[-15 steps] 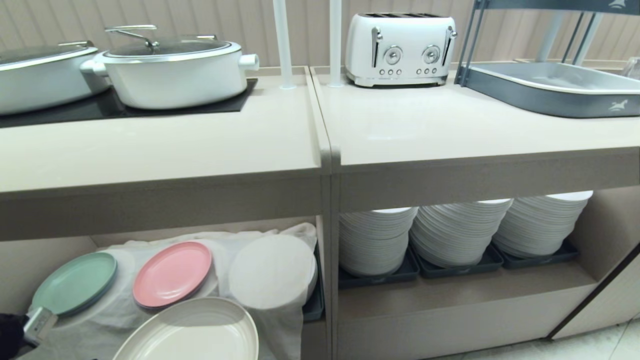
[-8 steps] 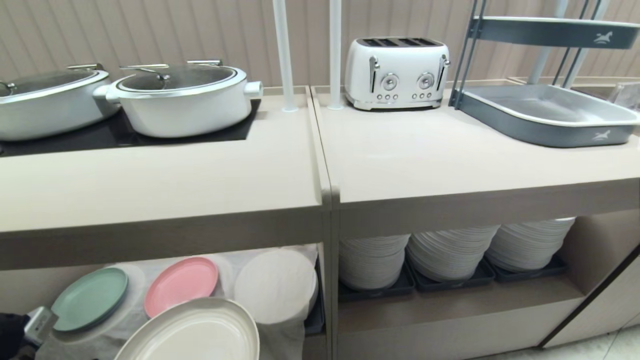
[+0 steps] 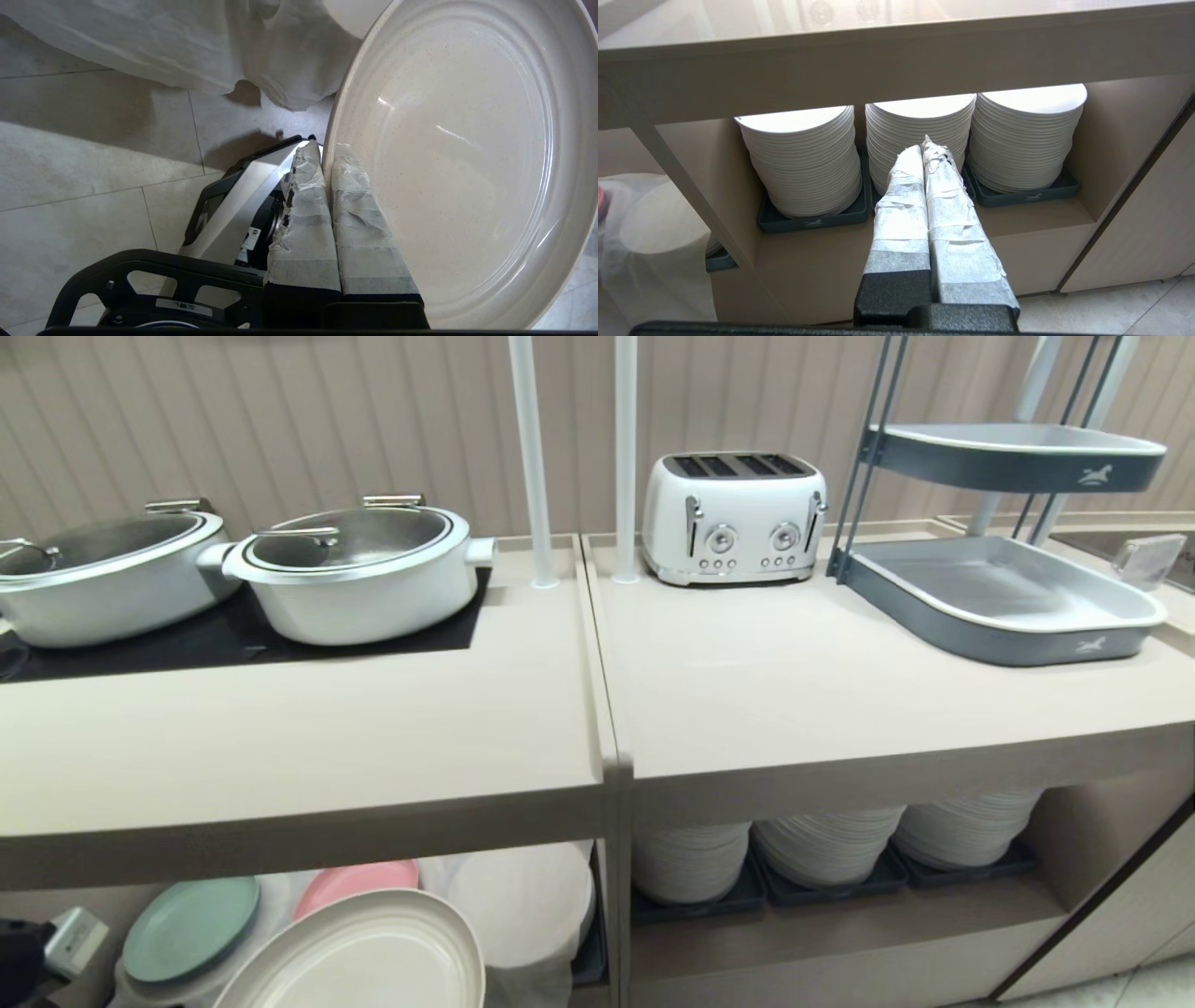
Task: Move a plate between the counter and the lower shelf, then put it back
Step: Put the plate
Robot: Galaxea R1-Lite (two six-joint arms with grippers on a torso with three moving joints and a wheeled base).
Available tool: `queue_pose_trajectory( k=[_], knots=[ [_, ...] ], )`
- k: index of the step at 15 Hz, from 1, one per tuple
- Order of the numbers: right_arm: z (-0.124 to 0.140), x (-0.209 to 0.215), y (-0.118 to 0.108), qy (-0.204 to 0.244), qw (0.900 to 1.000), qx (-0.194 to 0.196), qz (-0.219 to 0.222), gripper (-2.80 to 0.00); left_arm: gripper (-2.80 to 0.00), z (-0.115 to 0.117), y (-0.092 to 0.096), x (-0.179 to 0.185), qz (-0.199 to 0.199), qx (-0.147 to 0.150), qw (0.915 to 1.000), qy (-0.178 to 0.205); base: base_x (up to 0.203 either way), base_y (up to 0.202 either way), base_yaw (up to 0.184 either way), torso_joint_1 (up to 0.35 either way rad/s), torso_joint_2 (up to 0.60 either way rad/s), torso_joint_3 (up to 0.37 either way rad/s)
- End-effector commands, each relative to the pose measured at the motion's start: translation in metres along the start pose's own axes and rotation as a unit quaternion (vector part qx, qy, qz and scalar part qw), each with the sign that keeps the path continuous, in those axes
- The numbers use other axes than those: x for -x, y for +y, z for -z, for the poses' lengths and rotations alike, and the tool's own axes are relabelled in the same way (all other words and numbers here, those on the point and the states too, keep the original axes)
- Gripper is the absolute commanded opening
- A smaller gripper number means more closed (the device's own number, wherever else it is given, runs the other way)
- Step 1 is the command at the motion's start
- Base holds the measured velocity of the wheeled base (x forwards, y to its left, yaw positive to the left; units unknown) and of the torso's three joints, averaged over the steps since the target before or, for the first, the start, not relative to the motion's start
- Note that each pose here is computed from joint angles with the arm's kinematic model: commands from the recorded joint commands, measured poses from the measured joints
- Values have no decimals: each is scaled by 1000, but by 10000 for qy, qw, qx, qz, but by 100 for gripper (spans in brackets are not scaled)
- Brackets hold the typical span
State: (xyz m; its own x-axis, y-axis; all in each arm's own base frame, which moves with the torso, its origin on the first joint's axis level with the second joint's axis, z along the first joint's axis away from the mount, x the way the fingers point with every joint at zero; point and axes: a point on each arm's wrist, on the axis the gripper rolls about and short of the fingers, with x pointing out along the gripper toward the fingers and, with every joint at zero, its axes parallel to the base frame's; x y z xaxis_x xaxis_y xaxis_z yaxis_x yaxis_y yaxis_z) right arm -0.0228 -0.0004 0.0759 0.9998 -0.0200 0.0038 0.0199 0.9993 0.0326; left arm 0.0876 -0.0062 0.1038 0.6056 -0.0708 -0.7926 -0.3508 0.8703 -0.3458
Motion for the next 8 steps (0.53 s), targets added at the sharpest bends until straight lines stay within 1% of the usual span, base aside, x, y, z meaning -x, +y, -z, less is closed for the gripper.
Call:
queue_pose_trajectory(
  k=[1, 5, 8],
  knots=[
    [0, 0, 0, -4, 10000, 1, 0, -280, -280, 0, 0, 0, -3, 18, 10000, 7, 0, 0, 0, 274, -593, -311],
    [0, 0, 0, -4, 10000, 1, 0, -280, -280, 0, 0, 0, 1, 18, 10000, 1, 0, 0, 0, 275, -574, -303],
    [0, 0, 0, -4, 10000, 1, 0, -280, -280, -1, 0, 0, 5, 18, 10000, -5, 0, 0, 0, 196, -395, -206]
  ],
)
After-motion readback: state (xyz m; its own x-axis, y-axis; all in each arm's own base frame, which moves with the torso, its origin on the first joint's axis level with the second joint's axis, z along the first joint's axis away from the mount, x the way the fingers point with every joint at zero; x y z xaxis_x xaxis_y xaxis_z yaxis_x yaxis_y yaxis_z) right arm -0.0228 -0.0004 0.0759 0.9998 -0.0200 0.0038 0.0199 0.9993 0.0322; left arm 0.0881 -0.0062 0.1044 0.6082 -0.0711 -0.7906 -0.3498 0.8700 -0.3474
